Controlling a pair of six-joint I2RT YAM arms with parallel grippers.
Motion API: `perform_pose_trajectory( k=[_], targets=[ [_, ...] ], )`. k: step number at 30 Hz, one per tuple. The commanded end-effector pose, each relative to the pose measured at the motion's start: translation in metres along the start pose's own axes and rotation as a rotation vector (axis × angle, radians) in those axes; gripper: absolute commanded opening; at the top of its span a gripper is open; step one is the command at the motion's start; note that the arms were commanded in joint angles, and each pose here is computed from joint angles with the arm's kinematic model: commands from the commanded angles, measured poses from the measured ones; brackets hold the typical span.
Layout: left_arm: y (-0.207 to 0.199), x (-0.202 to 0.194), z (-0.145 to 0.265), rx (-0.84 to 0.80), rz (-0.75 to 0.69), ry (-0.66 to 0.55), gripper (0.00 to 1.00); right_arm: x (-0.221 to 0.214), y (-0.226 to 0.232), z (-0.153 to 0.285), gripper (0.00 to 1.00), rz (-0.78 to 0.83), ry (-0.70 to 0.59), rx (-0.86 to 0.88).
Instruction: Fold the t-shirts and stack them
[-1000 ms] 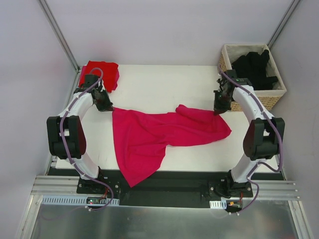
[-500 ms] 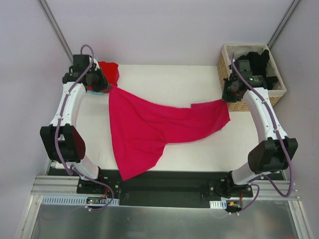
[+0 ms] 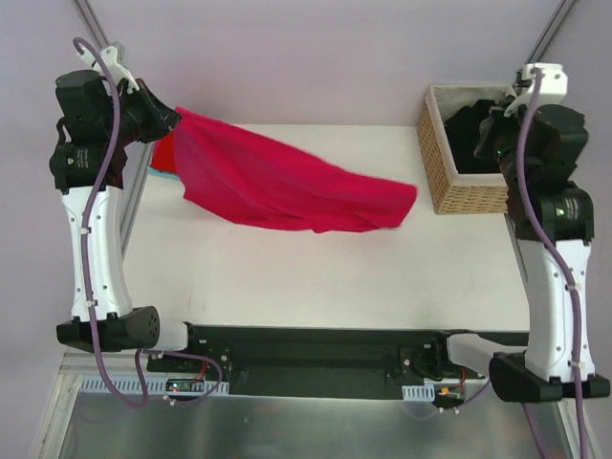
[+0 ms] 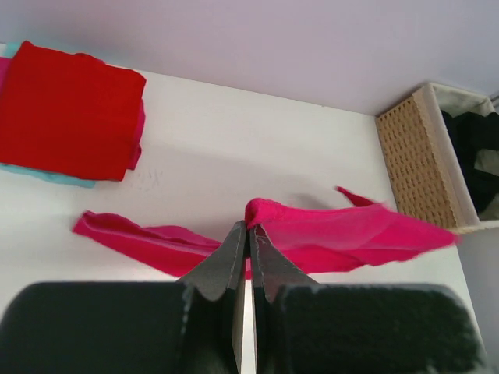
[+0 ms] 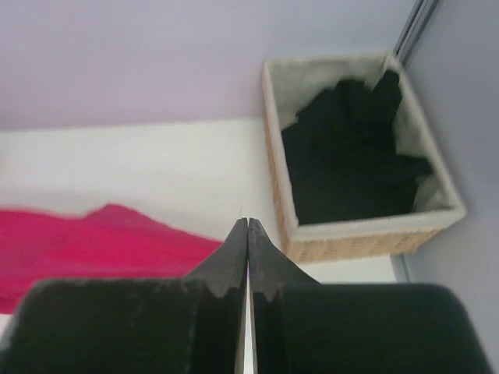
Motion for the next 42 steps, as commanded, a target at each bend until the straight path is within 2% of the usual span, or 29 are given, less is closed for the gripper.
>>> perform_pose_trajectory(
  k=[1, 3, 6, 13, 17, 22, 25, 30, 31, 33, 36, 37, 42],
  targets=[
    [-0.024, 0.005, 0.034, -0.097, -0.018, -0.047, 0.0, 0.063, -0.021, 0.06, 0.01, 0.015, -0.342, -0.046],
    [-0.028, 0.0, 0.049, -0.109, -0.039, -0.065, 0.0, 0.07, -0.02, 0.076, 0.0, 0.016, -0.393, -0.01],
    [-0.019, -0.014, 0.056, -0.083, -0.068, -0.058, 0.0, 0.058, -0.017, 0.079, 0.0, 0.007, -0.353, 0.007],
    [0.0, -0.047, 0.043, -0.084, 0.014, 0.055, 0.0, -0.014, 0.007, 0.045, 0.0, -0.005, -0.082, 0.106],
    [0.016, -0.073, 0.028, -0.092, 0.085, 0.155, 0.0, -0.057, 0.034, 0.014, 0.0, -0.056, 0.098, 0.262],
    [0.051, -0.118, 0.013, -0.022, 0.157, 0.239, 0.0, -0.125, 0.067, -0.046, 0.0, -0.116, 0.449, 0.402],
    [0.074, -0.149, 0.005, 0.031, 0.216, 0.305, 0.0, -0.147, 0.084, -0.076, 0.0, -0.137, 0.601, 0.477],
    [0.103, -0.191, 0.001, 0.127, 0.295, 0.381, 0.0, -0.163, 0.113, -0.122, 0.01, -0.169, 0.708, 0.603],
    [0.11, -0.201, 0.0, 0.148, 0.309, 0.403, 0.0, -0.159, 0.119, -0.132, 0.02, -0.166, 0.703, 0.624],
    [0.116, -0.208, 0.001, 0.173, 0.315, 0.411, 0.0, -0.175, 0.136, -0.15, 0.04, -0.168, 0.779, 0.673],
    [0.123, -0.216, 0.0, 0.202, 0.321, 0.425, 0.0, -0.177, 0.158, -0.169, 0.17, -0.161, 0.793, 0.736],
    [0.124, -0.217, -0.001, 0.208, 0.324, 0.43, 0.0, -0.178, 0.163, -0.172, 0.25, -0.164, 0.798, 0.751],
    [0.129, -0.218, -0.011, 0.226, 0.332, 0.459, 0.0, -0.189, 0.182, -0.187, 0.38, -0.199, 0.822, 0.793]
  ],
)
Point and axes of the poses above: each gripper's point midway between its finger pads, its own z axis back along the fingers, its own y axis along the line the jaws close on, x = y × z, the point moved 8 cm from there along z, back along the fingers, and after that the axes turned 12 degrees about z, right-handed, at the moved point
